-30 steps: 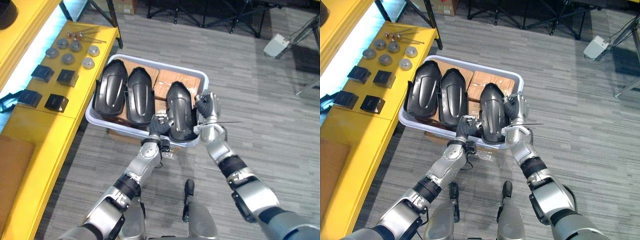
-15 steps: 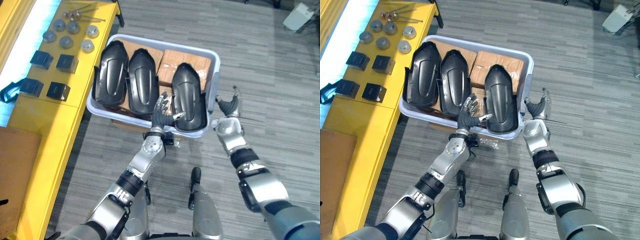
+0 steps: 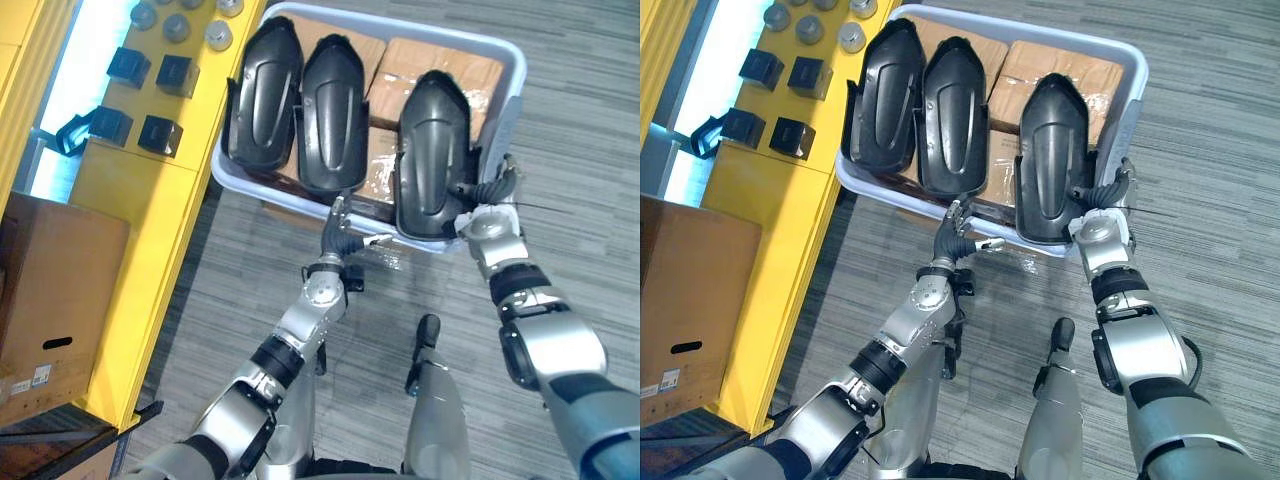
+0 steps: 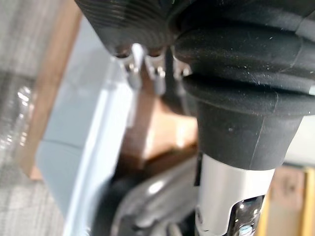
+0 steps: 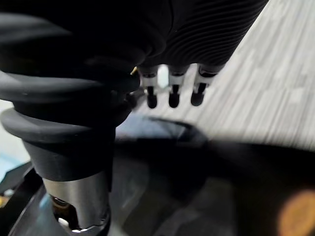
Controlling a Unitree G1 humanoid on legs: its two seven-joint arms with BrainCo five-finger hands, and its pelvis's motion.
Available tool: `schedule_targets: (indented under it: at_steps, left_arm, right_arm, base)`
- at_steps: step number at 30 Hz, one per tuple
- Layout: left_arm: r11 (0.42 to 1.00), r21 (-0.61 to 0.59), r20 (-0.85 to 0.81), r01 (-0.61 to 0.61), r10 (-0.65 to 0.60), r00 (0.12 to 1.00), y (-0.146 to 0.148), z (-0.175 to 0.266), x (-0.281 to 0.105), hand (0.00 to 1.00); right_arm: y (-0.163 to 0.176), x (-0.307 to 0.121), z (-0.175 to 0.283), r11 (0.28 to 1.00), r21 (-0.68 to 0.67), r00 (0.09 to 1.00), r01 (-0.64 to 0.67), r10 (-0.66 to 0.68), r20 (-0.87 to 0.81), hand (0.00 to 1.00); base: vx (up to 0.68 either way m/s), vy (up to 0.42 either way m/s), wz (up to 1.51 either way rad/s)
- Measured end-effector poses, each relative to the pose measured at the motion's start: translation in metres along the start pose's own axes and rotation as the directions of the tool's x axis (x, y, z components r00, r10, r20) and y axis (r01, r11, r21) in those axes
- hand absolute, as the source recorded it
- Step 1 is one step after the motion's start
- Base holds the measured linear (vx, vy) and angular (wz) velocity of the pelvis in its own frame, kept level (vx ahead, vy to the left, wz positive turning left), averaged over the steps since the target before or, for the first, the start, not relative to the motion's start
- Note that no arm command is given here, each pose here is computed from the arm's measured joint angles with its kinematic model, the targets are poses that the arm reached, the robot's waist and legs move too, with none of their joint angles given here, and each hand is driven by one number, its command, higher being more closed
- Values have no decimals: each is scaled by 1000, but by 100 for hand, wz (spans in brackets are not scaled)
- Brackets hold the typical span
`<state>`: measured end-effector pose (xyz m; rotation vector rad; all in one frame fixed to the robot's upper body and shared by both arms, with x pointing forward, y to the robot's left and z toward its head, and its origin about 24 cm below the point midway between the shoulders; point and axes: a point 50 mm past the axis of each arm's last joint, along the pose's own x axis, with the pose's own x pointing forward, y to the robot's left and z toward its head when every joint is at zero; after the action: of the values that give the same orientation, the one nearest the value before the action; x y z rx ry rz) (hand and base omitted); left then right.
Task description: Walk over and take plastic housings, then place them on the shelf
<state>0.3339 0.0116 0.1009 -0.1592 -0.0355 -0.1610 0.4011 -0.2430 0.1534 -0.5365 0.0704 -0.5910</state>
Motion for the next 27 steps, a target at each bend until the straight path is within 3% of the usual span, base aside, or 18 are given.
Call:
schedule_targets:
  at_steps: [1, 2, 7, 17, 27]
  left_arm:
    - [1000, 3, 0, -1, 1, 1000, 0, 0, 1, 0]
    - [1000, 4, 2, 0, 0, 1000, 0, 0, 2, 0]
    - [1000, 9, 1, 0, 0, 1000, 1, -2, 3, 0]
    - [999, 6, -45, 37, -37, 998, -8, -16, -2, 0]
    - [999, -26, -57, 44, -46, 997, -12, -19, -3, 0]
  right_arm:
    - [-4, 2, 0, 1000, -11, 1000, 7, -7, 3, 0]
    - [-6, 3, 0, 999, -29, 1000, 13, -13, 6, 100]
    - [-17, 8, 2, 996, -82, 999, 44, -41, 32, 100]
    - [-40, 17, -6, 909, -412, 998, 65, -59, 28, 100]
    - [-43, 17, -7, 867, -478, 989, 142, -137, 47, 100]
  base:
    - [-3, 26, 4]
    - [-10, 25, 3]
    - [-7, 4, 2]
    - [14, -18, 5]
    - [27, -10, 0]
